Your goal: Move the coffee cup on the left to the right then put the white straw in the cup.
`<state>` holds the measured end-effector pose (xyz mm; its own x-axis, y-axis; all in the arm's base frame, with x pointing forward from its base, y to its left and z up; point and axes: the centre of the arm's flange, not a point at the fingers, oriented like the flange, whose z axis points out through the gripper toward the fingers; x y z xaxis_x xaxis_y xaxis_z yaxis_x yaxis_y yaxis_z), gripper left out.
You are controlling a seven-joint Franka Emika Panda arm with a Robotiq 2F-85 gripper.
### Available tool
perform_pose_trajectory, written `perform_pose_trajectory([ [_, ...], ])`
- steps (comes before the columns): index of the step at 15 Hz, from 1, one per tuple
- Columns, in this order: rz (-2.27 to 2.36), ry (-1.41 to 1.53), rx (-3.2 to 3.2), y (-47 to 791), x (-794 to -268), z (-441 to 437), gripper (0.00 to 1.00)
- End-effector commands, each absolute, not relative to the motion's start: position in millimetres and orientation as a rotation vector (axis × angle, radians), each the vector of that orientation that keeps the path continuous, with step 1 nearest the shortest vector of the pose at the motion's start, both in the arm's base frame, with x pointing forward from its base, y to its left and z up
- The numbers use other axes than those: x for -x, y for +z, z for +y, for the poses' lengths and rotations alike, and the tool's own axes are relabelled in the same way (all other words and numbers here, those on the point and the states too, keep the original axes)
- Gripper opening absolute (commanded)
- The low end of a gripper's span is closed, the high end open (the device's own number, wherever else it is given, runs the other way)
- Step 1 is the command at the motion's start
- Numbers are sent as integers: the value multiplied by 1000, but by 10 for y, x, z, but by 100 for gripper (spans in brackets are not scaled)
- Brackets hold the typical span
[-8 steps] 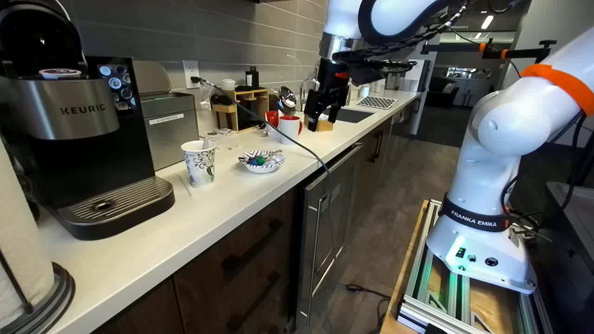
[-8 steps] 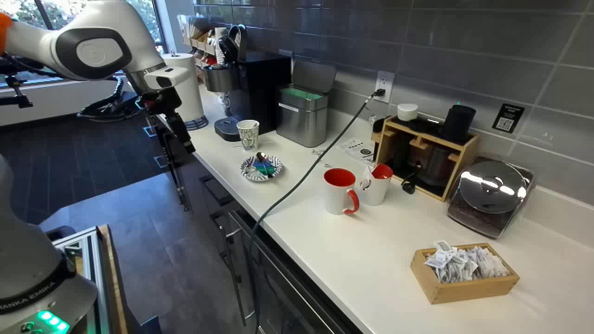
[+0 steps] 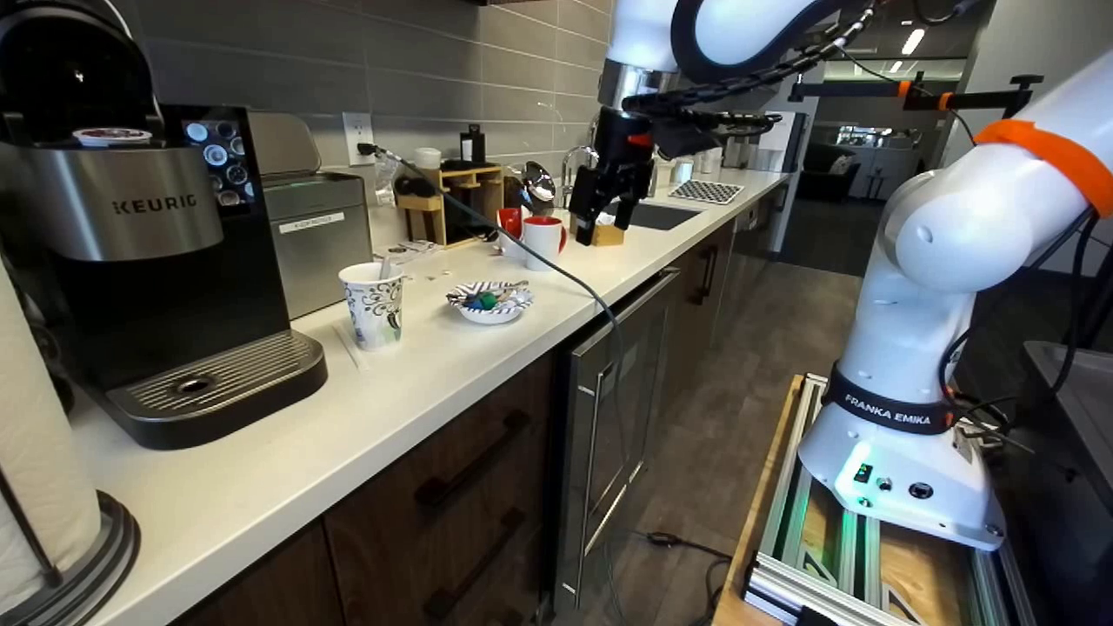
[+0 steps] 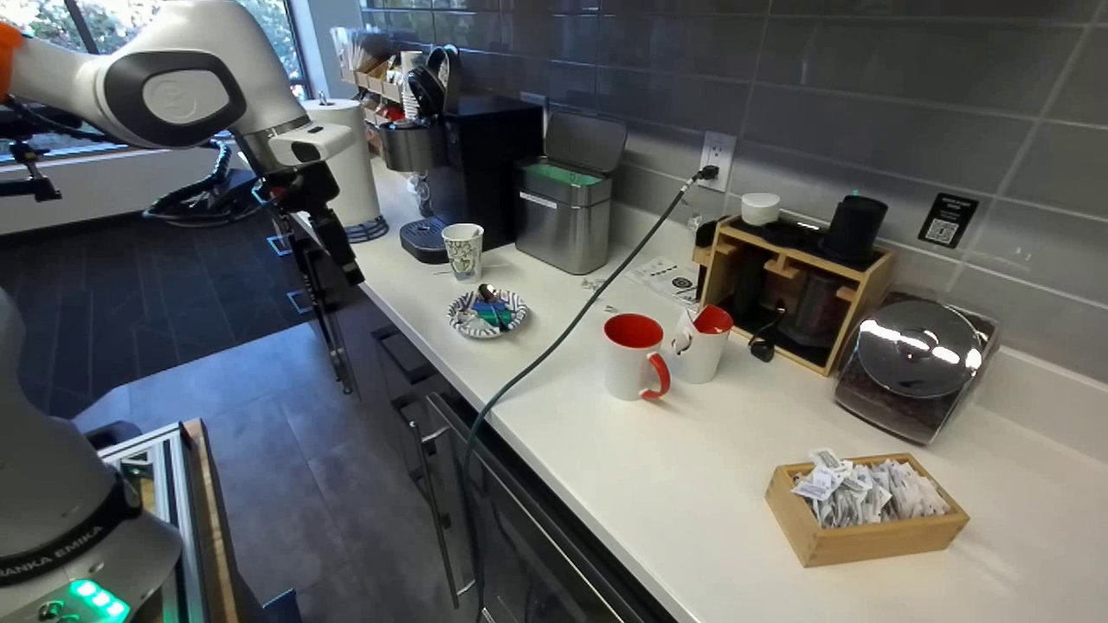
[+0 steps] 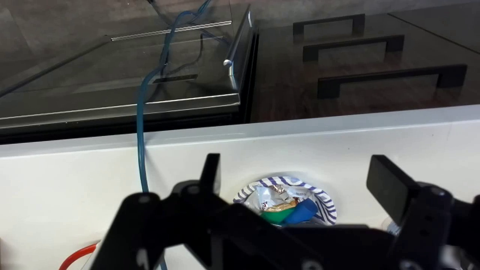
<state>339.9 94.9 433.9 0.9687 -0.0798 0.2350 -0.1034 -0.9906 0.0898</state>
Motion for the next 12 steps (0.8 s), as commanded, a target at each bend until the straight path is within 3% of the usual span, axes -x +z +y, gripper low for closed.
perform_pose_trajectory([
  [1, -353, 409, -3037, 4472, -3782, 1261, 100],
  [7, -631, 478, -2889, 4687, -4674, 1959, 100],
  [12, -898, 323, -2811, 4477, -5392, 2203, 100],
])
